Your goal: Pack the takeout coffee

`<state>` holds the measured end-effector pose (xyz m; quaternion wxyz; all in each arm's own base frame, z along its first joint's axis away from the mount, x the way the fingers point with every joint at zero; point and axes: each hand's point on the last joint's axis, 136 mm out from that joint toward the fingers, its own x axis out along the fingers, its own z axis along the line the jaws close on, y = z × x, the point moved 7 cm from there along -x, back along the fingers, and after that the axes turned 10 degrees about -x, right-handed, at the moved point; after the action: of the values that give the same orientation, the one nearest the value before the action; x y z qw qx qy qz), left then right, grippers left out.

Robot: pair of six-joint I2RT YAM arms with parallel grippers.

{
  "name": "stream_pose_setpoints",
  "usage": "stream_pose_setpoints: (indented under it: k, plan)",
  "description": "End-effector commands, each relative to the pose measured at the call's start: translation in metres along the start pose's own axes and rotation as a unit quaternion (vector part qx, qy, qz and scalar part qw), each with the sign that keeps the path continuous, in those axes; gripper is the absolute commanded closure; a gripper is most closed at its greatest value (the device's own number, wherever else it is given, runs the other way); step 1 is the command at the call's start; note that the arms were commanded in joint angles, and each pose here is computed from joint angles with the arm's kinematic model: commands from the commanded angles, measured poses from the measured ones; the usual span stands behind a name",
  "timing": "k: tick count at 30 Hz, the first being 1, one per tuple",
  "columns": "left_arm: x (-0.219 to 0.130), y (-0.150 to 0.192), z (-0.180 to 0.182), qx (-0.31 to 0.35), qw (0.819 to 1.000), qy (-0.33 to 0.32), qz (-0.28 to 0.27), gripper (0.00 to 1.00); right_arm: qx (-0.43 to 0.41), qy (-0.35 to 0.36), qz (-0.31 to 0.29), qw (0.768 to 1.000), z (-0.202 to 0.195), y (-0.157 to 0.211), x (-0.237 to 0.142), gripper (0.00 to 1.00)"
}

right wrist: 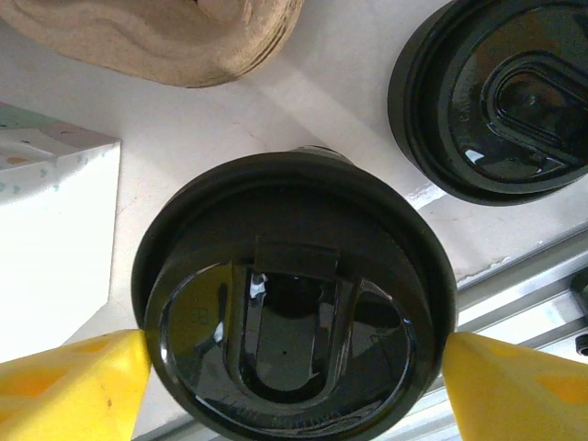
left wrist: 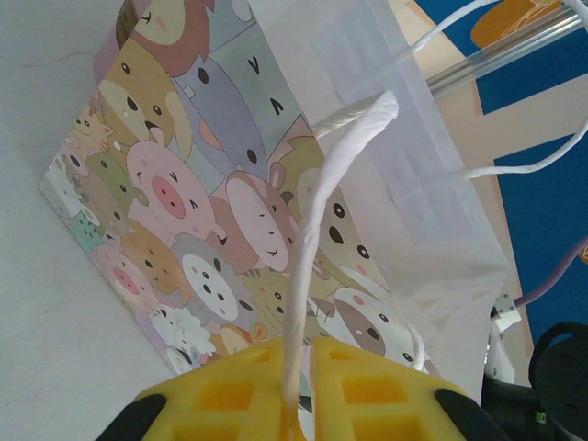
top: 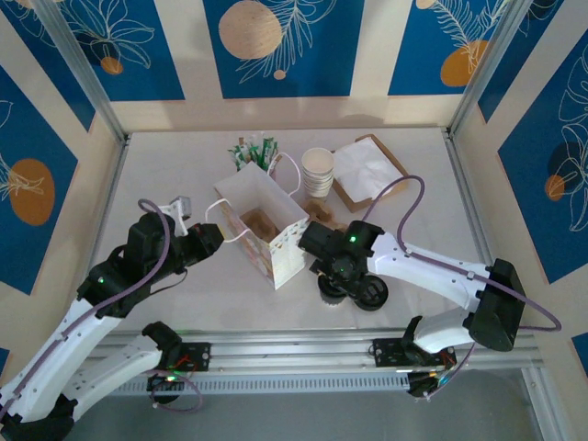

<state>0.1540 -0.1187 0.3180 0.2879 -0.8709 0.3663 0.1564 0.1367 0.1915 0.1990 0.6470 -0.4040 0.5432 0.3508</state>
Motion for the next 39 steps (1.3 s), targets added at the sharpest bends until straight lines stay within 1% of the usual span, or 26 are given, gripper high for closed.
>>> stream_pose_setpoints:
  k: [1,8,19,24,29,31,37,39]
  plan:
    - [-0.002,0.003,-0.002,0.0,1.0,0.01,0.009,0.86,0.003,0.018,-0.009,1.0,-0.006,-0.002,0.005,0.17]
    - [-0.003,0.003,-0.003,-0.001,1.0,0.012,0.008,0.86,0.001,0.022,-0.015,1.0,-0.008,-0.004,0.006,0.23]
    - [-0.004,0.003,-0.003,-0.001,1.0,0.01,0.008,0.86,-0.006,0.037,-0.014,0.999,-0.011,-0.004,0.012,0.23]
    - [-0.005,0.002,-0.004,-0.001,1.0,0.011,0.007,0.85,-0.013,0.036,-0.013,0.999,-0.011,-0.004,0.013,0.27]
    - [-0.005,0.002,-0.005,0.001,1.0,0.013,0.006,0.85,-0.049,0.017,-0.022,0.998,-0.008,-0.006,0.006,0.33]
    - [-0.006,0.001,-0.005,0.001,1.0,0.013,0.005,0.84,-0.066,0.008,-0.025,0.997,-0.007,-0.006,0.005,0.37]
    - [-0.006,0.0,-0.006,0.005,1.0,0.015,0.002,0.82,-0.144,-0.041,-0.033,0.988,-0.006,-0.006,-0.001,0.41]
    - [-0.006,0.0,-0.007,0.006,1.0,0.015,0.001,0.82,-0.173,-0.045,-0.035,0.983,-0.008,-0.005,-0.002,0.46]
